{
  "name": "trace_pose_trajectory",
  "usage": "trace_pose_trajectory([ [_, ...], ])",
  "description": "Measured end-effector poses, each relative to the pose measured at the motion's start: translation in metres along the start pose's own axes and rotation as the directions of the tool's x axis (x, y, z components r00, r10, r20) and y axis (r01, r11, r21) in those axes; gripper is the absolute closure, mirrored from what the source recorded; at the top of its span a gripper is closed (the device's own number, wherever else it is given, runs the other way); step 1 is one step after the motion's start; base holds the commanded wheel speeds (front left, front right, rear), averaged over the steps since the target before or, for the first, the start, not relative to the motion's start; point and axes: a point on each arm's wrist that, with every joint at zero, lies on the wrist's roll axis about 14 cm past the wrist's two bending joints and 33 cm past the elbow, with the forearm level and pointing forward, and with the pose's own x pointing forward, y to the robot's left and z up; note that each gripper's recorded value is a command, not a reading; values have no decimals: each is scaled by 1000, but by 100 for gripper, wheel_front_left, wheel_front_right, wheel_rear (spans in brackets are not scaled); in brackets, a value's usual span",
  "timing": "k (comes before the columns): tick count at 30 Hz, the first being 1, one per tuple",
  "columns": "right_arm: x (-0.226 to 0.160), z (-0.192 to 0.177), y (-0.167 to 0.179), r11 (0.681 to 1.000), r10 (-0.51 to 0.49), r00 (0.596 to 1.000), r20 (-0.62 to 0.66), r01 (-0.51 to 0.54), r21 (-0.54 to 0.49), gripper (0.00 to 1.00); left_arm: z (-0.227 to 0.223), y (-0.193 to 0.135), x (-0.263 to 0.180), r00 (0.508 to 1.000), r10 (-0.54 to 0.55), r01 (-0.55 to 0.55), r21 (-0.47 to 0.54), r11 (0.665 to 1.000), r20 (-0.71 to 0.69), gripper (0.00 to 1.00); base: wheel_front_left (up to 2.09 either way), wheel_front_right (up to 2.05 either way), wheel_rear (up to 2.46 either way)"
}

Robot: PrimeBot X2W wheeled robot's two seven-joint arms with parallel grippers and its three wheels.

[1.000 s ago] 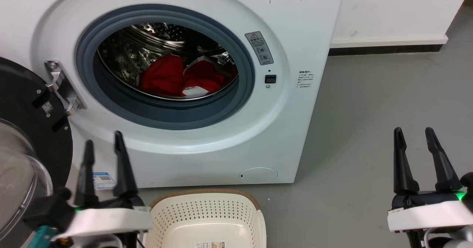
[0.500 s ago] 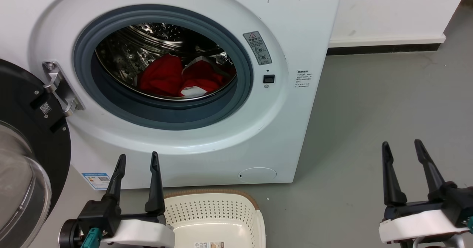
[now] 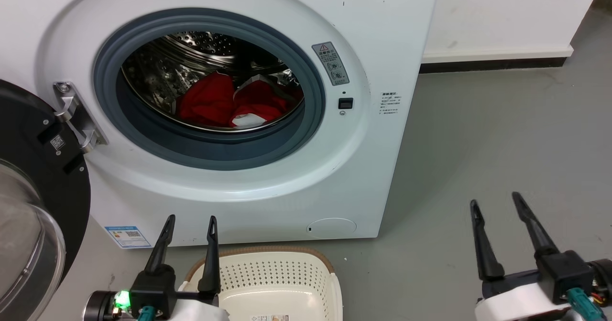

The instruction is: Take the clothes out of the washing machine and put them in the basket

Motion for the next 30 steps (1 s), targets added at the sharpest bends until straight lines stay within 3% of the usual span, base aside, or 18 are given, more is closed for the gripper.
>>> trace_pose_trajectory([
  [7,-1,-2,1,1000,7,1000,-1,-7,-28,0,2,-7,-1,1000,-24,23,70,997,20,0,0,0,0],
  [12,-3,-4,-1,1000,-2,1000,-2,2,-11,0,16,-1,3,998,15,-15,-11,1000,64,0,0,0,0],
  [17,-6,-11,-6,999,-27,1000,-16,27,47,0,20,-2,2,996,-18,22,-43,999,85,0,0,0,0],
  [30,-11,-24,-12,994,-52,997,-53,57,90,0,-10,4,-5,999,-34,34,-39,999,-5,0,0,0,0],
])
